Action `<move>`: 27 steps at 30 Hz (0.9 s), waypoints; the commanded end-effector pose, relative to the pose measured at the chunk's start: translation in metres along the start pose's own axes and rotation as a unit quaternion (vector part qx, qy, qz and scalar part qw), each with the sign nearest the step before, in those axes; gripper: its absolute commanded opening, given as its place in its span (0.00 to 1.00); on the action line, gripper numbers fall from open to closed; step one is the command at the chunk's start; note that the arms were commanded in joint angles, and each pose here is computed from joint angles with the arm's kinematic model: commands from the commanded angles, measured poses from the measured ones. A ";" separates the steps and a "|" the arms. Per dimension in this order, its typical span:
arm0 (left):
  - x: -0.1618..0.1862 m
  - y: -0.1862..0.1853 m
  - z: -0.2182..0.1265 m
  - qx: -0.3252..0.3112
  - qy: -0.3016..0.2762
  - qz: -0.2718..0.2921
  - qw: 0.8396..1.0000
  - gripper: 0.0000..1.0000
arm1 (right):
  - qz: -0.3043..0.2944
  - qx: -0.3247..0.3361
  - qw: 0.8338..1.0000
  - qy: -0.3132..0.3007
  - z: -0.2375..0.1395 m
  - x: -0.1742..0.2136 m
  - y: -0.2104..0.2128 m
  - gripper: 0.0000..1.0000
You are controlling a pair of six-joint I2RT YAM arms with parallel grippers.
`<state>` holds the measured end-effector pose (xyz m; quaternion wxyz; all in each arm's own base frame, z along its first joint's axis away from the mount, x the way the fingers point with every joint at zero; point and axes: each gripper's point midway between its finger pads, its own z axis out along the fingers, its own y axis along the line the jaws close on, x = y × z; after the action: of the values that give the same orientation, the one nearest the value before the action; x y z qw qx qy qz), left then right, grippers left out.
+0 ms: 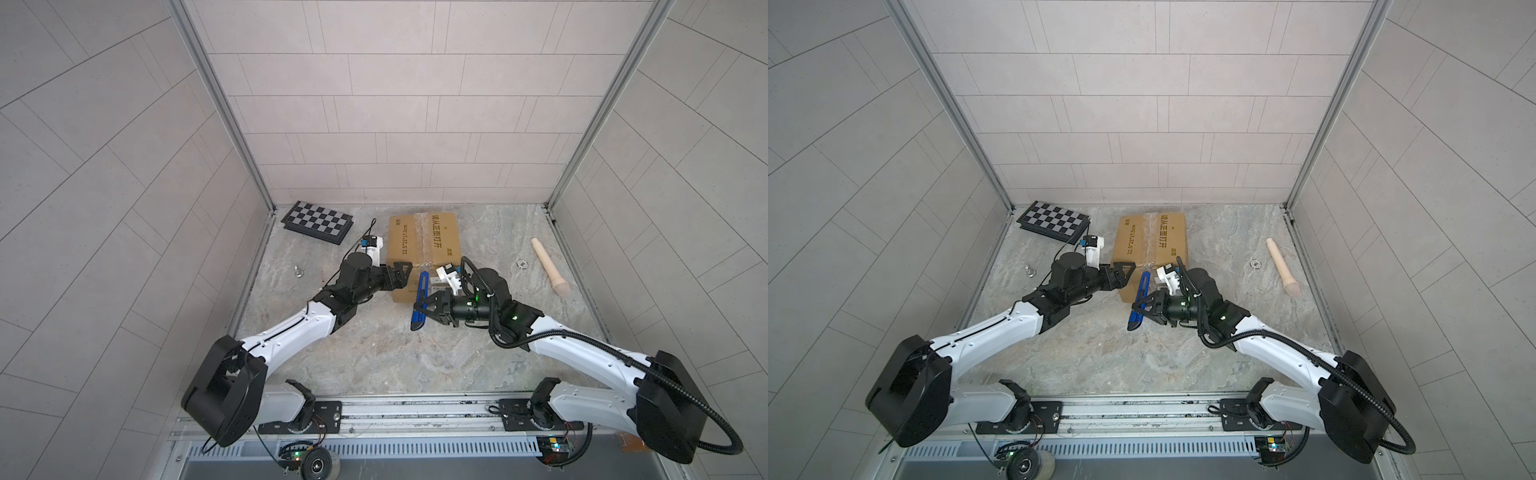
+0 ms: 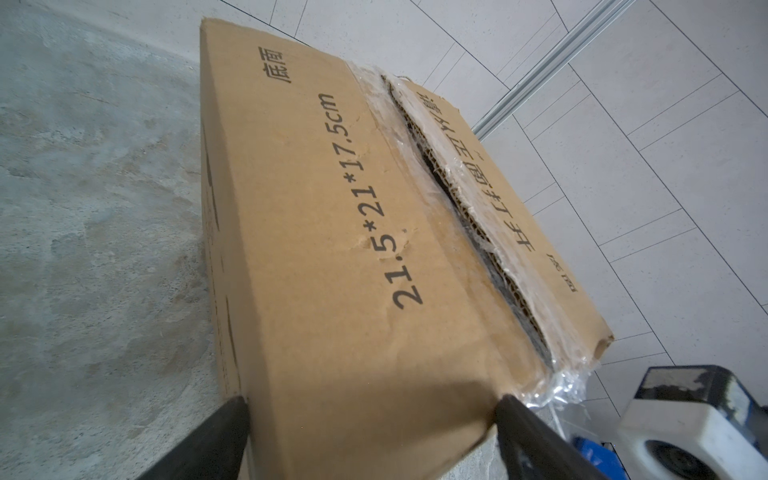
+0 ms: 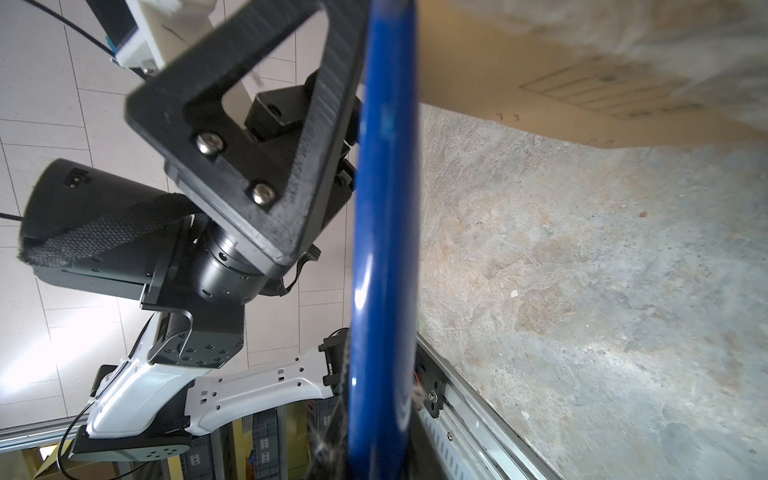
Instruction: Unpack the express box
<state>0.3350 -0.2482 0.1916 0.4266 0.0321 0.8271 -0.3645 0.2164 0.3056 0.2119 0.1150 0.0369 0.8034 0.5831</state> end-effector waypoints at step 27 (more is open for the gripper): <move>-0.049 0.021 -0.010 -0.004 -0.010 0.021 1.000 1.00 | -0.053 -0.030 0.997 0.039 0.004 0.021 -0.004 0.00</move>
<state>0.3645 -0.2015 0.2159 0.4471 0.0164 0.8293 -0.3349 0.1965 0.3072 0.1842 0.0947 -0.0044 0.8100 0.5787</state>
